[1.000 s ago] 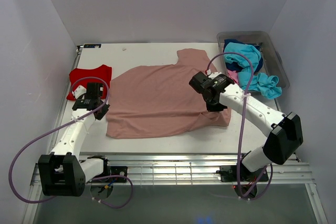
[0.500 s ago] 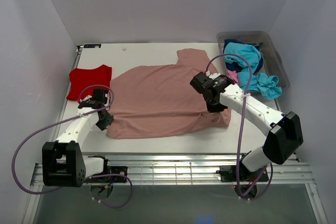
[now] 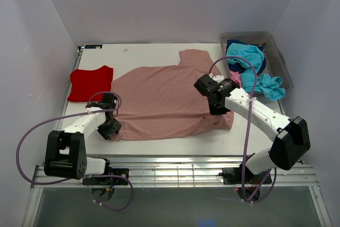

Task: Fold and stack the t-shirts

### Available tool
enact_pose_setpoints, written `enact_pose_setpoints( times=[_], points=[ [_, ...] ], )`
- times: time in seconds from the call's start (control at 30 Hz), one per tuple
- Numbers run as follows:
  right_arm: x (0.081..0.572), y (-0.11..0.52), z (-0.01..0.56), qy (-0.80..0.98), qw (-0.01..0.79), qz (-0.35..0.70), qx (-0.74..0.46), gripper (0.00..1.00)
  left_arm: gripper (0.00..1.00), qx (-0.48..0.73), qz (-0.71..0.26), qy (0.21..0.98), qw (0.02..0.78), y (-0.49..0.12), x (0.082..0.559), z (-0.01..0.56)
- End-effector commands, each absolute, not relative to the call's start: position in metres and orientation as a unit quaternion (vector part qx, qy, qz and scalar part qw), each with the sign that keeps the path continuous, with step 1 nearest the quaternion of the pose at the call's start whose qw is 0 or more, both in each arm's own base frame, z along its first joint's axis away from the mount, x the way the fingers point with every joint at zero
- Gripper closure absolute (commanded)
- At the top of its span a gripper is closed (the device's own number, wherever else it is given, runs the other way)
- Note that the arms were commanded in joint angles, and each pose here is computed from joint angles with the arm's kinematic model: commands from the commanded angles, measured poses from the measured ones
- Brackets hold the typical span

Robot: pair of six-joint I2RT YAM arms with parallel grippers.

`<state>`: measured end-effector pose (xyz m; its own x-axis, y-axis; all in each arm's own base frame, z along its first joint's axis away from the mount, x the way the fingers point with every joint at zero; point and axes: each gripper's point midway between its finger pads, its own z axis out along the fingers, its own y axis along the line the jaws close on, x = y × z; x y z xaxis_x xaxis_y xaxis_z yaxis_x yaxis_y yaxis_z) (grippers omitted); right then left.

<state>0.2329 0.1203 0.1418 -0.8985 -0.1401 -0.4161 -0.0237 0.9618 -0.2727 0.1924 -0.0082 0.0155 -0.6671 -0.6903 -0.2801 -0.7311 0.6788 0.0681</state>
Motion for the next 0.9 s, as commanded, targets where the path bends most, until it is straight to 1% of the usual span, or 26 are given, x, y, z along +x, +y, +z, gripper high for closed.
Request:
enact_pose_setpoints(
  times=[0.0,0.07,0.13,0.2,0.27,0.3,0.37,0.4,0.53,0.63,0.87],
  points=[
    [0.236,0.122,0.149,0.962,0.244,-0.116,-0.036,0.92,0.42,-0.383,0.098,0.914,0.089,-0.018,0.183,0.006],
    [0.235,0.122,0.15,0.962,0.246,-0.114,-0.035,0.92,0.42,-0.38,0.109,0.915,0.074,-0.019,0.175,-0.005],
    [0.235,0.122,0.151,0.962,0.248,-0.112,-0.035,0.92,0.46,-0.383,0.112,0.915,0.051,-0.021,0.167,-0.02],
    [0.234,0.12,0.152,0.961,0.25,-0.113,-0.033,0.92,0.57,-0.382,0.12,0.916,0.029,-0.021,0.152,-0.033],
    [0.233,0.117,0.153,0.96,0.252,-0.117,-0.029,0.92,0.68,-0.379,0.13,0.916,0.028,-0.019,0.151,-0.035],
    [0.232,0.117,0.154,0.96,0.253,-0.117,-0.029,0.92,0.81,-0.377,0.132,0.916,0.035,-0.017,0.156,-0.033],
    [0.231,0.114,0.153,0.96,0.252,-0.12,-0.027,0.92,0.98,-0.374,0.134,0.916,0.054,-0.014,0.163,-0.027],
    [0.231,0.113,0.152,0.96,0.25,-0.122,-0.027,0.92,1.0,-0.375,0.132,0.915,0.065,-0.014,0.17,-0.022],
    [0.23,0.109,0.151,0.96,0.245,-0.134,-0.026,0.92,1.0,-0.371,0.124,0.915,0.095,-0.013,0.185,-0.002],
    [0.236,0.107,0.159,0.957,0.251,-0.14,-0.025,0.92,1.0,-0.365,0.098,0.918,0.117,-0.019,0.199,0.02],
    [0.262,0.103,0.187,0.949,0.276,-0.153,-0.028,0.92,1.0,-0.356,0.045,0.919,0.166,-0.03,0.222,0.075]
  ],
)
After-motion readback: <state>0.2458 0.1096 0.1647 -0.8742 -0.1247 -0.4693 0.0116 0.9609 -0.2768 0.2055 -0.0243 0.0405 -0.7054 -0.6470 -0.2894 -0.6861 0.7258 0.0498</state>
